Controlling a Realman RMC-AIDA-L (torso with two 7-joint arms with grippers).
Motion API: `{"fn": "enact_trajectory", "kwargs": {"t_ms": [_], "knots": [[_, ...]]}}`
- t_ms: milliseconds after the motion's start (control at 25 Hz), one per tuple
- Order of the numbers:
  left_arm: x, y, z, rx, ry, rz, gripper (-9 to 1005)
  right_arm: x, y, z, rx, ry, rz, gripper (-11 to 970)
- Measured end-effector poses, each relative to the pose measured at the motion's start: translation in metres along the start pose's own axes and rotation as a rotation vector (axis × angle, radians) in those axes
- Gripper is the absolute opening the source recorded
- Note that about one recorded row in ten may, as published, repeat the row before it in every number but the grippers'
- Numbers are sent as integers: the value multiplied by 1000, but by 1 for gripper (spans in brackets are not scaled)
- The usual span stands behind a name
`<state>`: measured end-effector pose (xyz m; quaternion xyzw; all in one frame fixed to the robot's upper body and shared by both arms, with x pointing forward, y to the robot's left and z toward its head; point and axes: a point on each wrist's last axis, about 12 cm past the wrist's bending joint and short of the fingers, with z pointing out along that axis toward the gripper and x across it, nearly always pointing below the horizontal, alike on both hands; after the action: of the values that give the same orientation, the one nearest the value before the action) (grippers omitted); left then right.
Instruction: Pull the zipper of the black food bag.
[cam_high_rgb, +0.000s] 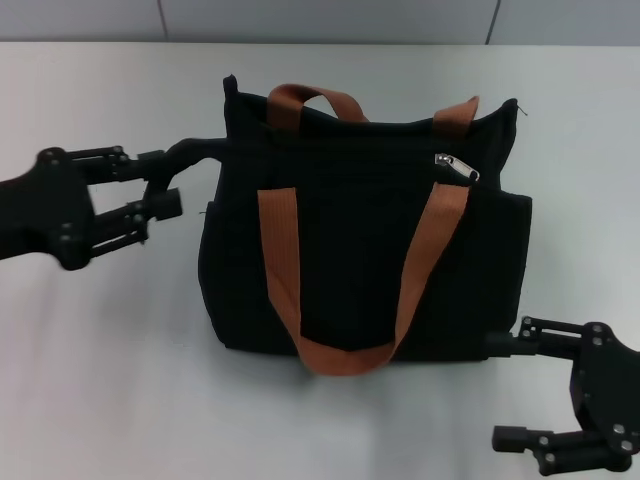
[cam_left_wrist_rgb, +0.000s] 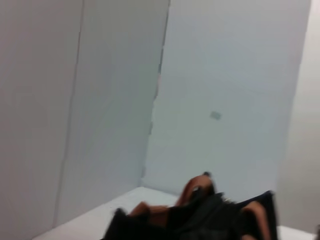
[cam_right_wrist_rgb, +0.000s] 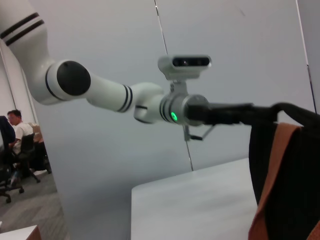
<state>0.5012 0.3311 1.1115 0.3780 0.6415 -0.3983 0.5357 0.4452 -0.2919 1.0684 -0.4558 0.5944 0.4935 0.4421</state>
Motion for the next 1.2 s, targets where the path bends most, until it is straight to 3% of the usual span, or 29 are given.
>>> {"fn": "enact_trajectory", "kwargs": {"t_ms": [160, 440, 640, 680, 760, 840, 960, 1200], "knots": [[-18, -2, -16, 96, -29, -64, 439, 3, -3, 3, 17, 25, 3, 818], [-25, -6, -11, 142, -101, -77, 679, 9, -7, 13, 34, 27, 8, 818], [-10, -23, 9, 229, -93, -43, 803, 14, -10, 20, 43, 35, 7, 818], [5, -37, 20, 280, -97, 3, 826, 15, -11, 21, 47, 39, 7, 818], [20, -51, 26, 304, -123, 42, 824, 16, -12, 23, 52, 40, 12, 818], [20, -51, 26, 304, -123, 42, 821, 16, -13, 25, 51, 39, 17, 818], [49, -69, 34, 302, -122, 38, 819, 18, -14, 29, 48, 42, 22, 818], [69, -71, 39, 271, -10, 18, 819, 29, -11, 36, 47, 60, 1, 818]]}}
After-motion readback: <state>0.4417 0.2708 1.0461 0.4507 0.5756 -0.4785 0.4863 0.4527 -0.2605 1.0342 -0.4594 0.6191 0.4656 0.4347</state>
